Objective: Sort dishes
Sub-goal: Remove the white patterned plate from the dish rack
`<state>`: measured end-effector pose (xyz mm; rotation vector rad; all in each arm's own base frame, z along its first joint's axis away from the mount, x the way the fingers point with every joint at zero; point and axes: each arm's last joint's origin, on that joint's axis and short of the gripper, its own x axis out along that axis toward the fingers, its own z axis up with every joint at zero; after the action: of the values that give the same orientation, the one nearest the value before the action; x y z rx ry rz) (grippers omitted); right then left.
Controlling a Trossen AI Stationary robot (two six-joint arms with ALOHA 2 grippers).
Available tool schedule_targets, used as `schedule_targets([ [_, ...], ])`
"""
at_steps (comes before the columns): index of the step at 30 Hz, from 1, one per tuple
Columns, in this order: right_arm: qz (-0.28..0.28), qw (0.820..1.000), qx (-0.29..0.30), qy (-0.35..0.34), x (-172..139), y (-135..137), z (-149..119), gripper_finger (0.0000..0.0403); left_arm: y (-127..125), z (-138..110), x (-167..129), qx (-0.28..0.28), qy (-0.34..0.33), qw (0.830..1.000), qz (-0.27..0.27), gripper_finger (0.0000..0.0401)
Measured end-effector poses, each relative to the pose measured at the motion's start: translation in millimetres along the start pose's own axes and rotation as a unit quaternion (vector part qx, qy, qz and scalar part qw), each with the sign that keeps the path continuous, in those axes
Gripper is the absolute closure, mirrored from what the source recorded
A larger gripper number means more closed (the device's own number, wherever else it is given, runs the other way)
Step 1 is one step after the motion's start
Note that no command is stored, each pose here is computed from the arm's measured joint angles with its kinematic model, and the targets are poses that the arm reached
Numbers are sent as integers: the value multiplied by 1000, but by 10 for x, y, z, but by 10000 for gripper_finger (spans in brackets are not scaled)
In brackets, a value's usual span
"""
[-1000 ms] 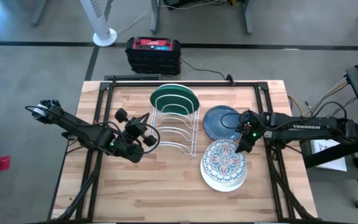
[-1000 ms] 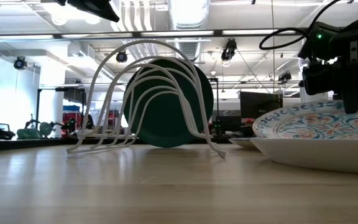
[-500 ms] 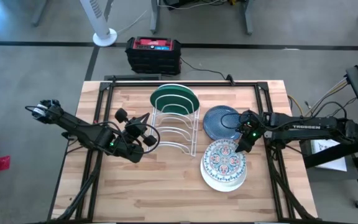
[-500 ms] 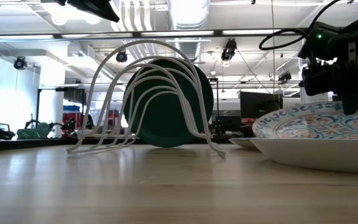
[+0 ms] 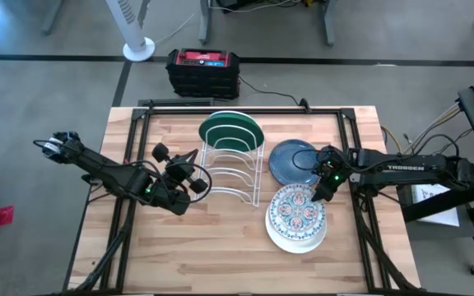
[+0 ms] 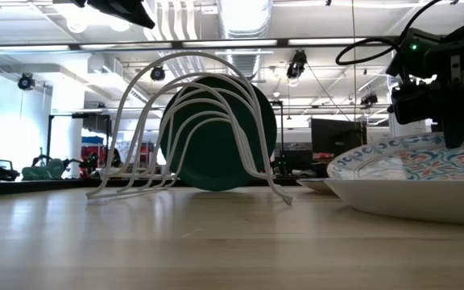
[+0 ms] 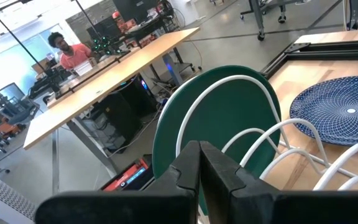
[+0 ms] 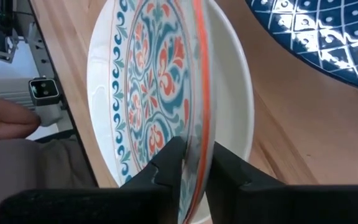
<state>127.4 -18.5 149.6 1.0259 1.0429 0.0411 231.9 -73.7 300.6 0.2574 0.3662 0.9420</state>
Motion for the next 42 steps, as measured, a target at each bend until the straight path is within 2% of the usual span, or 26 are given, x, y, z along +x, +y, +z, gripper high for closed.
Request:
schedule_targets([
  [13, 3, 1000, 2, 2, 0, 2, -1, 277, -55, -27, 16, 13, 2, 1000, 2, 401],
  [42, 25, 999, 32, 22, -1, 11, -17, 222, -52, -25, 16, 13, -2, 1000, 10, 401],
])
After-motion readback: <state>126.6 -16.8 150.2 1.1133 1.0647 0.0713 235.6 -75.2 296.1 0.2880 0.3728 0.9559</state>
